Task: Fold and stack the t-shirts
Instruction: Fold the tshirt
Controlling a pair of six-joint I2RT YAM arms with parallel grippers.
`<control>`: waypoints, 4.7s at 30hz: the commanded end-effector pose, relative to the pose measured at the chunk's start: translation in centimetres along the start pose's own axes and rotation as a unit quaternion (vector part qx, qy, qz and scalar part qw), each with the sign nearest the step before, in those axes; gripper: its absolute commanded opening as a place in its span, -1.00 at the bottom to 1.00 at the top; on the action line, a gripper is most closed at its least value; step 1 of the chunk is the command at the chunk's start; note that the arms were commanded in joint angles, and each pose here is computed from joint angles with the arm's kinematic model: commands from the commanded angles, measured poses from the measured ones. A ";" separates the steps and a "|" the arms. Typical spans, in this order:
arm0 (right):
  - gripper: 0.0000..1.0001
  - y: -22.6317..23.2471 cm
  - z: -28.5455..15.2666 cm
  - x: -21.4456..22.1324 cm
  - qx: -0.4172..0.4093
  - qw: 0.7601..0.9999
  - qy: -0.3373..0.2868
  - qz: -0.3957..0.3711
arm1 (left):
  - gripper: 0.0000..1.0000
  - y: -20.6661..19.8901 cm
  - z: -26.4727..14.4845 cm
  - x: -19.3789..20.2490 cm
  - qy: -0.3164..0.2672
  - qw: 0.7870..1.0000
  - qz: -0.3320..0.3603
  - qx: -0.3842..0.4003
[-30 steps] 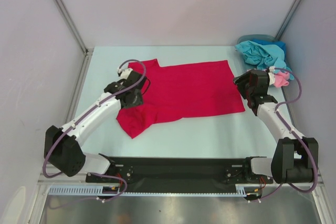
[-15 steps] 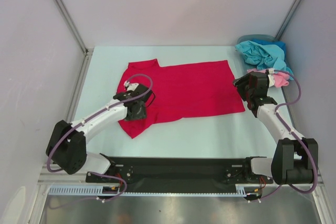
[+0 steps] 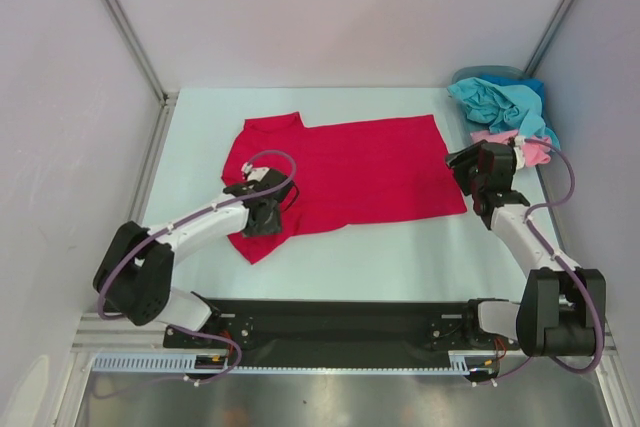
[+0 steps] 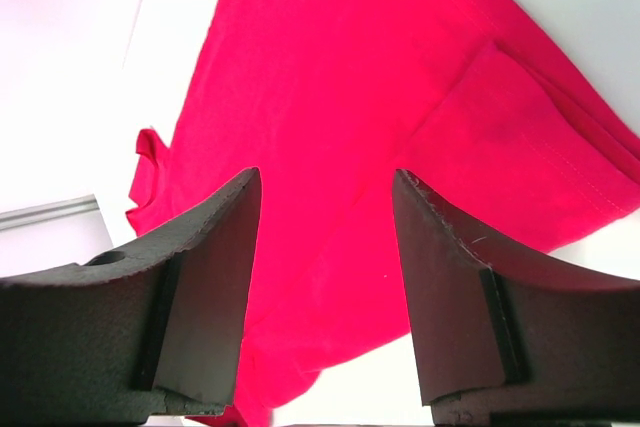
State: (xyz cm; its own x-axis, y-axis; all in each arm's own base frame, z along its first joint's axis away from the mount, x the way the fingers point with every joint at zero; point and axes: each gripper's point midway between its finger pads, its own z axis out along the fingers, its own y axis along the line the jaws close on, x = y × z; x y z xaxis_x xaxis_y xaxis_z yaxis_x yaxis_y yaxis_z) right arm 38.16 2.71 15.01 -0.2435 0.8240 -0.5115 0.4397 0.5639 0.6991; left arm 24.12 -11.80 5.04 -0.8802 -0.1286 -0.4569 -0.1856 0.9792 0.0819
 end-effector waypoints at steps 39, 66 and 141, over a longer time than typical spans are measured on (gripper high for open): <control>0.15 0.3 -0.9 -1.2 -0.047 0.999 -0.015 0.022 | -0.99 3.5 -2.0 -5.5 -0.053 0.988 0.039 -0.138; 0.12 -0.3 -1.0 -0.8 -0.051 0.998 -0.010 0.021 | -0.99 6.1 -1.9 -11.2 -0.086 0.972 0.030 -0.215; 0.22 1.4 20.4 -1.6 0.132 0.971 0.129 -0.151 | 0.17 7.1 14.0 -32.5 -0.070 0.970 -0.221 0.067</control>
State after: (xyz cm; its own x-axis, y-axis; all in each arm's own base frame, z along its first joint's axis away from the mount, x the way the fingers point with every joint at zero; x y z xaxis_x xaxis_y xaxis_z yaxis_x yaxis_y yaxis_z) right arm 56.43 0.86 5.69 -0.5975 0.6401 -0.4829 0.5430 0.7662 0.3437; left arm 56.04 -0.89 6.72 -0.7100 -0.4999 -0.4960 -0.4197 0.8660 -0.2720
